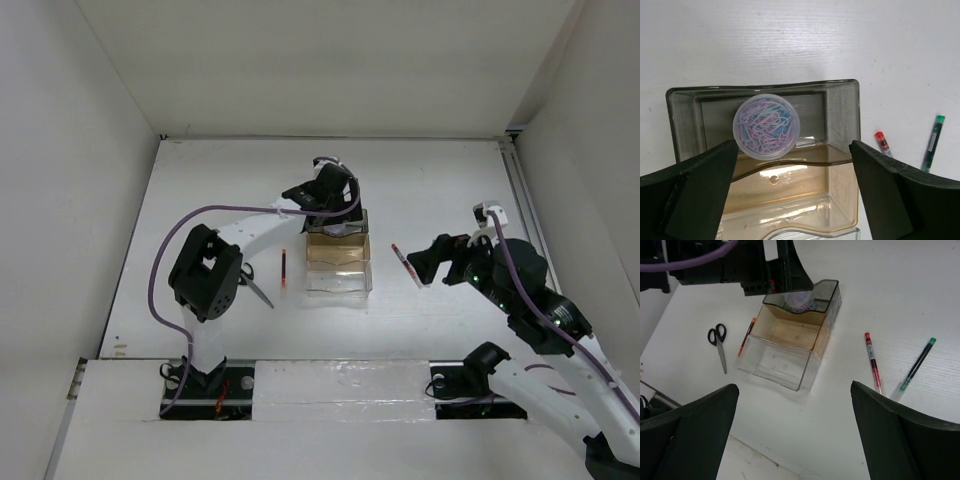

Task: Sort the stationery into containers
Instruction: Place the stationery in the storage box, then pick up the pen from the center of the board.

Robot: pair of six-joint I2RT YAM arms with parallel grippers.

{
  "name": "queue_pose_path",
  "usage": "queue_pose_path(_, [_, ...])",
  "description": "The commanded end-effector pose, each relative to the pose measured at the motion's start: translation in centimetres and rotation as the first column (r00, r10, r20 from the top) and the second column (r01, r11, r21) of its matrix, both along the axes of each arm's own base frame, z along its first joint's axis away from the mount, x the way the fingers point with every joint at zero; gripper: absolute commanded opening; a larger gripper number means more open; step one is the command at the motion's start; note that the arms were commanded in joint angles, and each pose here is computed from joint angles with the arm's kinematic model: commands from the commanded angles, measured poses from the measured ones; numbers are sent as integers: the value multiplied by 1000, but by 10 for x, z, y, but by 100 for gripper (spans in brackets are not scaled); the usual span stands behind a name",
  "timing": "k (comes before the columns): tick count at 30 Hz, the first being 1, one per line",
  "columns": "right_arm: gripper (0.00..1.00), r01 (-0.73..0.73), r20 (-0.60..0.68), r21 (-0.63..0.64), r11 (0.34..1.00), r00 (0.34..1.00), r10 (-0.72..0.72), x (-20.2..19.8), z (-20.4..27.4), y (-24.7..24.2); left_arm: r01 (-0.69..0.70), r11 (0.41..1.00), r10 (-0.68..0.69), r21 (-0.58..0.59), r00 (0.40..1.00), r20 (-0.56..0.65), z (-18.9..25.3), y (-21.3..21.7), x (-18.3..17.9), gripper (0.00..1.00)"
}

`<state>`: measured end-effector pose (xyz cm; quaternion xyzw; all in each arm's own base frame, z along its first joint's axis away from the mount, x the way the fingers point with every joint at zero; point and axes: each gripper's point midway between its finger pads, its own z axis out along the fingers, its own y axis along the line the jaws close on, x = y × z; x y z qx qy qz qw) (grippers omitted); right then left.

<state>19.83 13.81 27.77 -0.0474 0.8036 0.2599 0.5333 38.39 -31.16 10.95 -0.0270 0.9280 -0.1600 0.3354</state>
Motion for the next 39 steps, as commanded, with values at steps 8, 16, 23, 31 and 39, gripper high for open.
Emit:
queue_pose_path(8, [100, 121, -214, -18, 993, 969, -122, 43, -68, 23, 20, 990, 7, -142, 982, 187, 107, -1, 2, 100])
queue_pose_path(16, [100, 219, -279, -81, 972, 932, -233, 72, -110, 9, -182, 981, 193, -65, 952, 239, 133, 60, -17, 100])
queue_pose_path(23, [98, 251, -380, -158, 955, 877, -293, 108, -160, -5, -317, 942, 335, -110, 899, 281, 160, 131, -51, 100])
queue_pose_path(31, [88, 214, -439, -277, 937, 839, -322, 132, -205, -7, -346, 932, 362, -107, 881, 304, 184, 167, -87, 100])
queue_pose_path(39, [80, 209, -464, -309, 928, 819, -338, 136, -228, -7, -364, 927, 373, -89, 875, 308, 179, 182, -100, 100])
